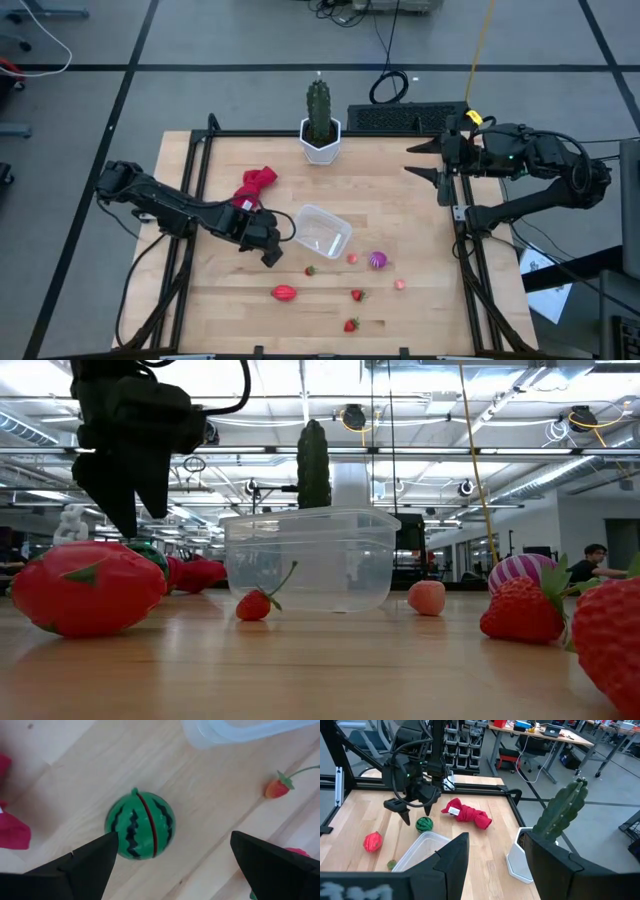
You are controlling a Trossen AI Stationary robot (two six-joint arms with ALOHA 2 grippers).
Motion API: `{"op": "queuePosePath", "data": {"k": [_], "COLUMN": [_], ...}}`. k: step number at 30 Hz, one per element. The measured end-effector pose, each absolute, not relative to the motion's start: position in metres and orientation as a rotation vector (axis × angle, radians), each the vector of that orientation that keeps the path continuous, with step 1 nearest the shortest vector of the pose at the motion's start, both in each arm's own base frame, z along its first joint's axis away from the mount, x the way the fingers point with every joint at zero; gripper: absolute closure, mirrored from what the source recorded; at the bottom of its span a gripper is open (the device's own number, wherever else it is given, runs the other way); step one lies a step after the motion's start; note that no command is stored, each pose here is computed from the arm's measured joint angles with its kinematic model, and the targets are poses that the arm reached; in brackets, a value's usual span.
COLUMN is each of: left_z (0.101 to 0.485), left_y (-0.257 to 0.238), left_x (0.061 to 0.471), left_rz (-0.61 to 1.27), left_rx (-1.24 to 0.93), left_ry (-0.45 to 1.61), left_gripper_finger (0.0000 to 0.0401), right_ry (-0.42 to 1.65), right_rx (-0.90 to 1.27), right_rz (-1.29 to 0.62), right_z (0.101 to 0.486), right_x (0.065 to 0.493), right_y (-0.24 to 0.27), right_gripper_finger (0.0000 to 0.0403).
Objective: Pick and placing Produce into tupperware
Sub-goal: Put the green watermelon into the transparent container
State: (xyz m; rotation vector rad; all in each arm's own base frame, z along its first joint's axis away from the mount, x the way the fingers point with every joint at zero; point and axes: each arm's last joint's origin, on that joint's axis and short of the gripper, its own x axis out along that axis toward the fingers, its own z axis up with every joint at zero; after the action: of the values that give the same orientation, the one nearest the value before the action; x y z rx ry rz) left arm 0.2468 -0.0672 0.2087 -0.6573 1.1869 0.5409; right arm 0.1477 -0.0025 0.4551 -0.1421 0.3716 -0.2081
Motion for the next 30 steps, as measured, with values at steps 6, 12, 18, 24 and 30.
{"op": "queuePosePath", "data": {"k": [6,12,18,24,30], "left_z": [0.209,0.209,0.195,0.178,0.169], "left_y": [-0.067,-0.065,-0.066,-0.066,-0.068], "left_x": [0.246,0.246,0.251,0.259,0.265], "left_rz": [0.543,0.549,0.568,0.583,0.548], "left_rx": [-0.634,-0.632,-0.623,-0.640,-0.639], "left_ry": [1.191,1.188,1.251,1.312,1.331], "left_gripper_finger": [0.0009,0.0009,0.0009,0.0009,0.0009], "right_ry": [0.371,0.371,0.371,0.355,0.331], "right_rx": [-0.142,-0.142,-0.142,-0.140,-0.136], "right_rz": [-0.208,-0.208,-0.208,-0.209,-0.209], "right_z": [0.455,0.455,0.455,0.457,0.459], "right_x": [0.148,0.148,0.148,0.149,0.150], "right_y": [-0.002,-0.002,-0.002,-0.002,-0.002], "right_gripper_finger": [0.0220,0.0220,0.0220,0.0220,0.0220]}}
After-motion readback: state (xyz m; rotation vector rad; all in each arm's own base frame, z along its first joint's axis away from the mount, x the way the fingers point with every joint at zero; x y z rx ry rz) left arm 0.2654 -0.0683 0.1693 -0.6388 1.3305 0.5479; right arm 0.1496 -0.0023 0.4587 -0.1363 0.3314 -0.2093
